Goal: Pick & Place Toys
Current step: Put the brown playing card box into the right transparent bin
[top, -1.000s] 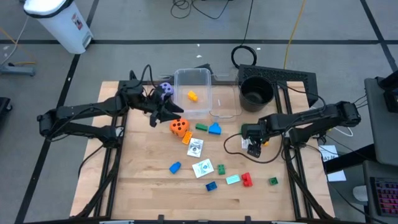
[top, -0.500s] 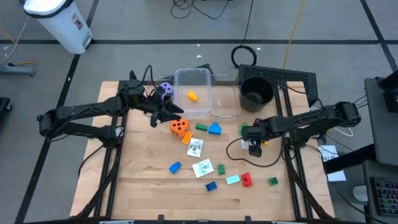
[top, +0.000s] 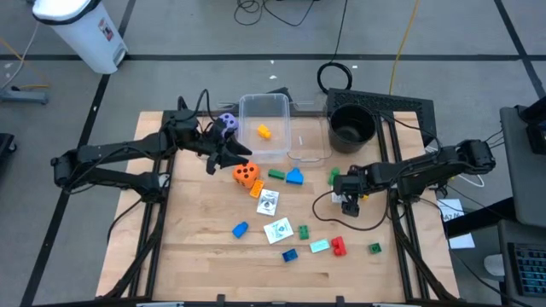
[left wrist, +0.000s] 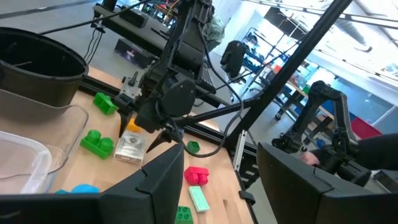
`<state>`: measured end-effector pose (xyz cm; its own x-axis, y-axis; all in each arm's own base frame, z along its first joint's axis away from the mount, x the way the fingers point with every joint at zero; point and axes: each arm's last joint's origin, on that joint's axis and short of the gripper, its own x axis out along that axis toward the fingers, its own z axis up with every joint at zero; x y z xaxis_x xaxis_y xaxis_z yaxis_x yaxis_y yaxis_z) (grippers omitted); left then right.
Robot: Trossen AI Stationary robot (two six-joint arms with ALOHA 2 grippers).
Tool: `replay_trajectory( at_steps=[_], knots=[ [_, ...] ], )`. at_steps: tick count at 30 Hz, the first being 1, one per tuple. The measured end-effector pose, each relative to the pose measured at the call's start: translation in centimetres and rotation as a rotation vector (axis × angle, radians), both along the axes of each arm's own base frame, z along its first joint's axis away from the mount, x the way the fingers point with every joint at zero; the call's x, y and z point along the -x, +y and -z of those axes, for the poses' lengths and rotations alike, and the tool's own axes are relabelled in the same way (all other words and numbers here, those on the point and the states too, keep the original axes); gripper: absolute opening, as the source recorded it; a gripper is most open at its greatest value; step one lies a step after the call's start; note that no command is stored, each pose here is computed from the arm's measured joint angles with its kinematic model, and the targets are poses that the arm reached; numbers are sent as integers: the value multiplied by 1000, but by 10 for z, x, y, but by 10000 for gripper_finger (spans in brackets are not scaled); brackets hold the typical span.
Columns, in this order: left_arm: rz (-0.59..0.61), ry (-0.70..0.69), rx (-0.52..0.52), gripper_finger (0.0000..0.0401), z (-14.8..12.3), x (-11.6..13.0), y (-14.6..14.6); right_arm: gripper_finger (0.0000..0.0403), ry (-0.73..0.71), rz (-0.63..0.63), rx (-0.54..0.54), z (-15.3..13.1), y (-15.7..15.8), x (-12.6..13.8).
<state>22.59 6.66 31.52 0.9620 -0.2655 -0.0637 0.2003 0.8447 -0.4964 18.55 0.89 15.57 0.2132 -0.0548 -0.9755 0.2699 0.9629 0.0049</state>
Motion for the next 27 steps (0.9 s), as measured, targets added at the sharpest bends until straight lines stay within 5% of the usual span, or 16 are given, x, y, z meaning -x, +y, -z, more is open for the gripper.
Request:
replay_trajectory(
  at_steps=[14, 27],
  knots=[
    [27, 100, 47, 209, 9, 1, -1, 363, -6, 41, 57, 1, -3, 0],
    [29, 101, 43, 209, 10, 1, -1, 303, -32, 23, 30, 1, -3, -2]
  ],
)
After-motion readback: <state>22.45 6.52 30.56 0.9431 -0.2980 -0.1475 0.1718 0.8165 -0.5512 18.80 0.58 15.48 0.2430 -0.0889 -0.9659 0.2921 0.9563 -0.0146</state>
